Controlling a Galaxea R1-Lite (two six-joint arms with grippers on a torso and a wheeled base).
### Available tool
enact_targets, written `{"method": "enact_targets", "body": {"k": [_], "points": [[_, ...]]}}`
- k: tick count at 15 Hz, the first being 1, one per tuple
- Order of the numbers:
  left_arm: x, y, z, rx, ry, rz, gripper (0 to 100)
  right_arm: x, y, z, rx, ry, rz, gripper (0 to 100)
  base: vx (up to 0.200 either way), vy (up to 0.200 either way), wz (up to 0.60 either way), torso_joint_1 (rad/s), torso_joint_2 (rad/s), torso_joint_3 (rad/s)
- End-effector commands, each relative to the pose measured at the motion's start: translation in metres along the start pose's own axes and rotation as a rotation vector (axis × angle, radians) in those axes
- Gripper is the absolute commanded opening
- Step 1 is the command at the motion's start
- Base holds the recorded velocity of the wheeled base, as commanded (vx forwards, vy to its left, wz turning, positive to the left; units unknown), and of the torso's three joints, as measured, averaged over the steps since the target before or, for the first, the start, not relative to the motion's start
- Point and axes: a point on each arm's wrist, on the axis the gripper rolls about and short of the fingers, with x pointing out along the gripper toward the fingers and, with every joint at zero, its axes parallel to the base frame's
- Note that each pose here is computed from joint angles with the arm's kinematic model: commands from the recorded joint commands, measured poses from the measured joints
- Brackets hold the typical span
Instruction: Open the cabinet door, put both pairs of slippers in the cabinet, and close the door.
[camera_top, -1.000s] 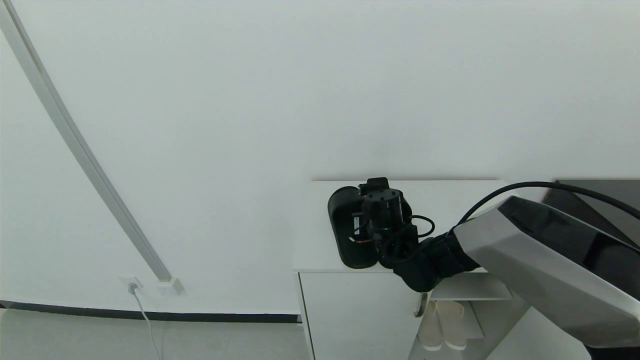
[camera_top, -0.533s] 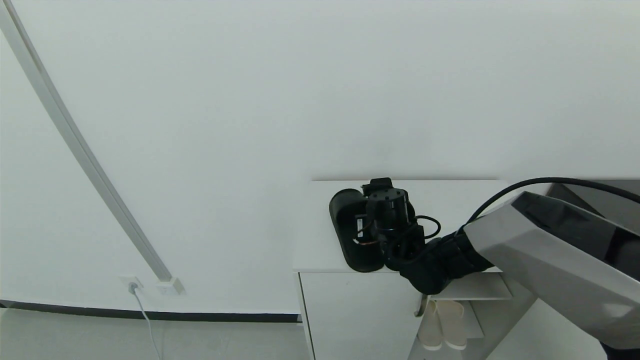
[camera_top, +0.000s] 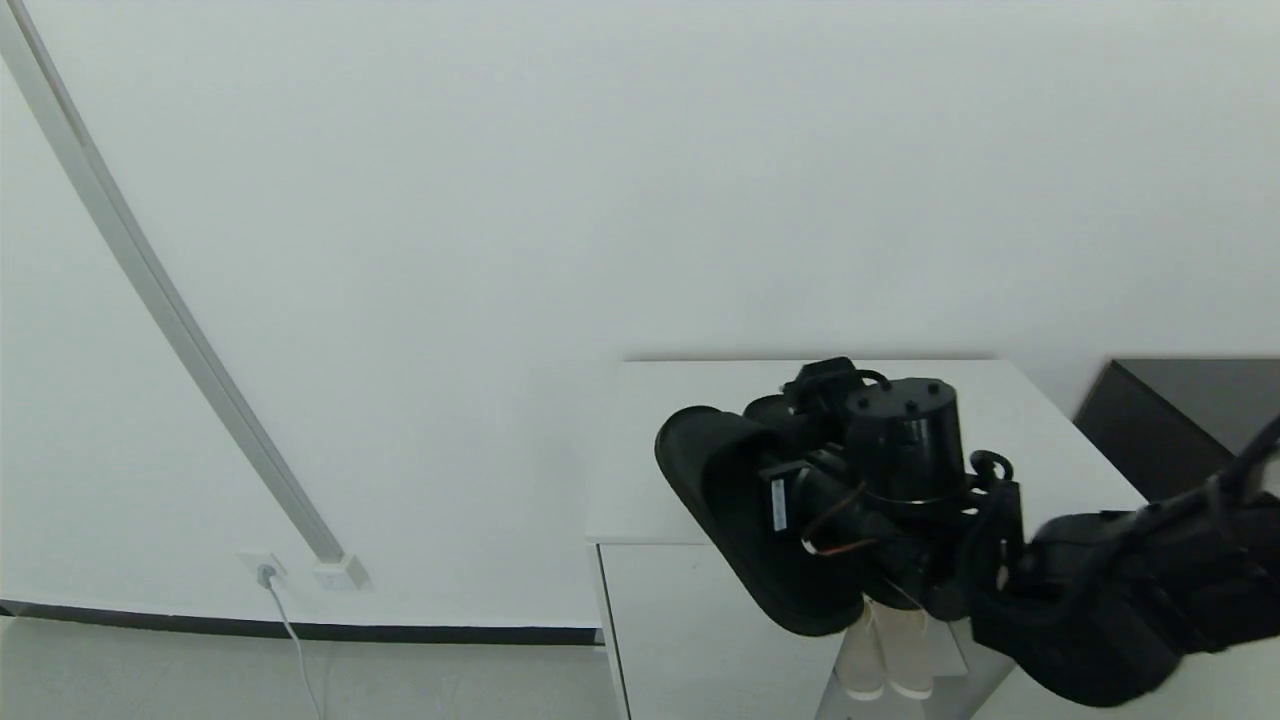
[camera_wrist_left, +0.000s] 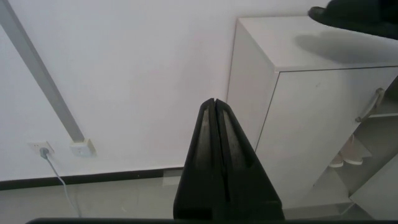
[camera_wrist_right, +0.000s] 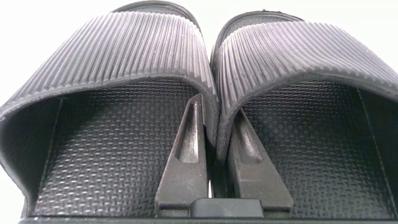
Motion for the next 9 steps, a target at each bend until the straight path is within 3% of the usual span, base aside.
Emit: {"method": "enact_targets", "body": {"k": [1,4,9], "points": [[0.0,0.0,0.0,0.001,0.001,0.004,0,-0.058,-0.005,0.012,0.012,-0.049,0.065,0,0.0,0.0,0.0,0.0,0.0,0.0],[0.0,0.0,0.0,0.0,0.002,0.014,0,-0.091,-0.004,0.013,0.019,-0.061,0.12,0,0.0,0.0,0.0,0.0,0.0,0.0],[0.0,0.0,0.0,-0.005,0.001,0.017,0,-0.1,-0.003,0.013,0.005,-0.043,0.131,0,0.0,0.0,0.0,0.0,0.0,0.0]]}}
